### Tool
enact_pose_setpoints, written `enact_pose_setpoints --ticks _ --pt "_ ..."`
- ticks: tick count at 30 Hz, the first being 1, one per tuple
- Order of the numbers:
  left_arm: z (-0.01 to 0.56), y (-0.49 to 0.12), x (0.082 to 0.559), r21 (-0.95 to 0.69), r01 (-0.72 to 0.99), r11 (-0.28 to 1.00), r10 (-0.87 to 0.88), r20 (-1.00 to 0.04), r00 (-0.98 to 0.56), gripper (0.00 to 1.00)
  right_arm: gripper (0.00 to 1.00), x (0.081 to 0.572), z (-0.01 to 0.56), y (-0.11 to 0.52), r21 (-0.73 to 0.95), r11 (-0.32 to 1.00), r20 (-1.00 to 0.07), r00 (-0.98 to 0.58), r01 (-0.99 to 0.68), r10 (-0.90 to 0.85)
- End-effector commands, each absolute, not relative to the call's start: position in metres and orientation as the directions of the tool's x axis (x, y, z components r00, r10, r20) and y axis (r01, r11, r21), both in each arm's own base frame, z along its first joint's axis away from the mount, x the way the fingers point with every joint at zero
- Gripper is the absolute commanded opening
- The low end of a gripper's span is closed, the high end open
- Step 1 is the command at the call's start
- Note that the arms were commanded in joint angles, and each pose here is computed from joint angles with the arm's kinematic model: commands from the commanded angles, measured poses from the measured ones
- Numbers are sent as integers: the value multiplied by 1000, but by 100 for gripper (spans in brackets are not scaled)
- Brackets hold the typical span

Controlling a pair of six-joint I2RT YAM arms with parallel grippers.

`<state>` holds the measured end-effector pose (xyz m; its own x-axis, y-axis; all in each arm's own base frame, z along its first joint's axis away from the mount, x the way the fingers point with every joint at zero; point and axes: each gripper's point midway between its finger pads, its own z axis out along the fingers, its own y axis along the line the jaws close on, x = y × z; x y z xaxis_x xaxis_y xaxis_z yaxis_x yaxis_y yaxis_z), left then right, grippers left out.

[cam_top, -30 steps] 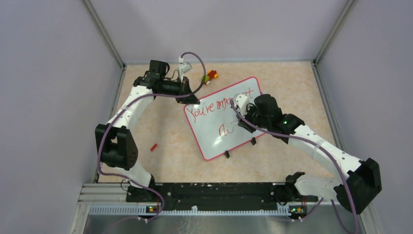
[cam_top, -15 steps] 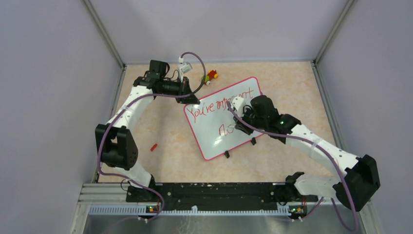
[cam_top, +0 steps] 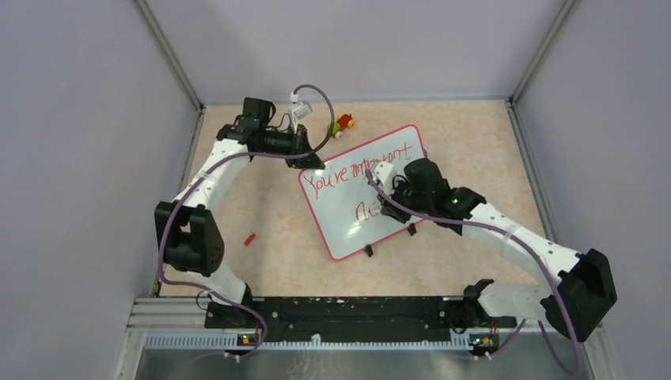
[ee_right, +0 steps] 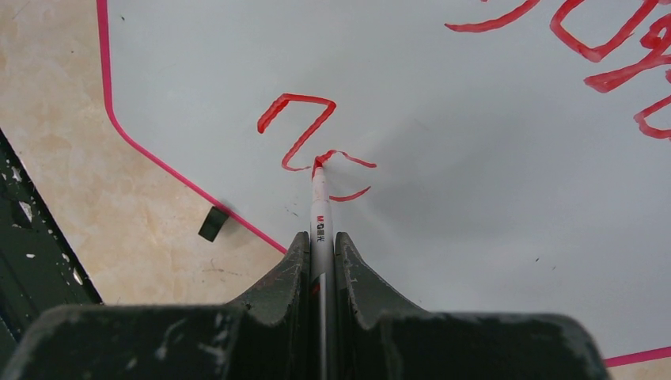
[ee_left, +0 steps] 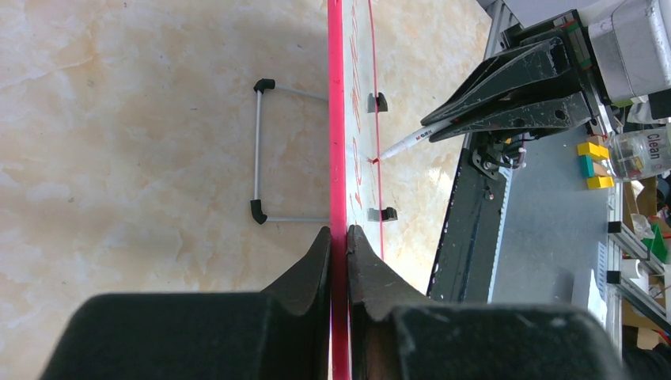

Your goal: Write a sentence on the whiteboard

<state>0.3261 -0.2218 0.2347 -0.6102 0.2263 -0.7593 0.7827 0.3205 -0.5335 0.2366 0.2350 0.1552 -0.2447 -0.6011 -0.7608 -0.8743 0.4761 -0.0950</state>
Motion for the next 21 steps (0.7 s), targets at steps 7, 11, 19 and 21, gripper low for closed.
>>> enact_pose_setpoints --ticks 7,11,19,21 --pt "231 -228 321 -513 803 305 257 -767 -588 12 0 253 209 221 -127 527 -830 -201 -840 -520" --pt "231 -228 322 -512 803 305 257 -768 -587 12 0 259 204 212 -145 548 -817 -213 -824 -536" --pt "231 -227 321 -512 802 307 258 -767 -588 12 0 269 193 211 -159 566 -802 -228 -809 -552" --pt "231 -227 321 -511 803 307 258 -768 -587 12 0 271 188 210 -166 572 -793 -235 -803 -561"
